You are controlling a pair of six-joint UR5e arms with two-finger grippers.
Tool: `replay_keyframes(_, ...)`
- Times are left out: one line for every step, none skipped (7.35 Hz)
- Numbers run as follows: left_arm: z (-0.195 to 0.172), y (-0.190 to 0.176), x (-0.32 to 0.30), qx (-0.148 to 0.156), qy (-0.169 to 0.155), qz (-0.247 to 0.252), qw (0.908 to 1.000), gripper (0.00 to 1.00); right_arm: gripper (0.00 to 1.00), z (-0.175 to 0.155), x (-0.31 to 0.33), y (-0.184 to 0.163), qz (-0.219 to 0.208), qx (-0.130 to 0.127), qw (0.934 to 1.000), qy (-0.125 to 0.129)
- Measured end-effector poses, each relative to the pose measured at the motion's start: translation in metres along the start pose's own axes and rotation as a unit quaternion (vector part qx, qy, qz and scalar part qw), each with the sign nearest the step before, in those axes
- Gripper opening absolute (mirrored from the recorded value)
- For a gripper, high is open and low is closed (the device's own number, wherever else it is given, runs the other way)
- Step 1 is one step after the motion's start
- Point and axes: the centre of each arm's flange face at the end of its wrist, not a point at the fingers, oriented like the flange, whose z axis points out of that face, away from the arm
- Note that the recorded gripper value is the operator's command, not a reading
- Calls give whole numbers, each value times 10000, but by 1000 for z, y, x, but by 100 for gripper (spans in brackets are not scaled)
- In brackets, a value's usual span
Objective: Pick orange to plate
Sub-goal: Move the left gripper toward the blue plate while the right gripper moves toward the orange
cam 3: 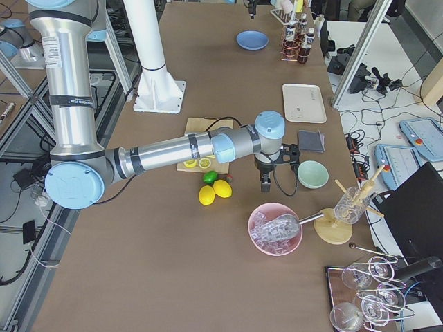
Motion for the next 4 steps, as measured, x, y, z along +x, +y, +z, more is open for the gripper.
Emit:
replay_keyframes(14,-3,7,-111,34,60,9999,98,100,2,-8,-2,41,10,10000,-25)
replay_keyframes(26,-6,17,-197,52,148,9997,98,100,2,-13,-3,52,16,10000,-36)
replay_keyframes(38,-8,26,-253,18,240,9994,98,100,2,-14,-4,63,24,10000,-34)
replay_keyframes(47,-8,32,-286,-31,305,9991,98,100,2,-15,-4,83,38,10000,-22)
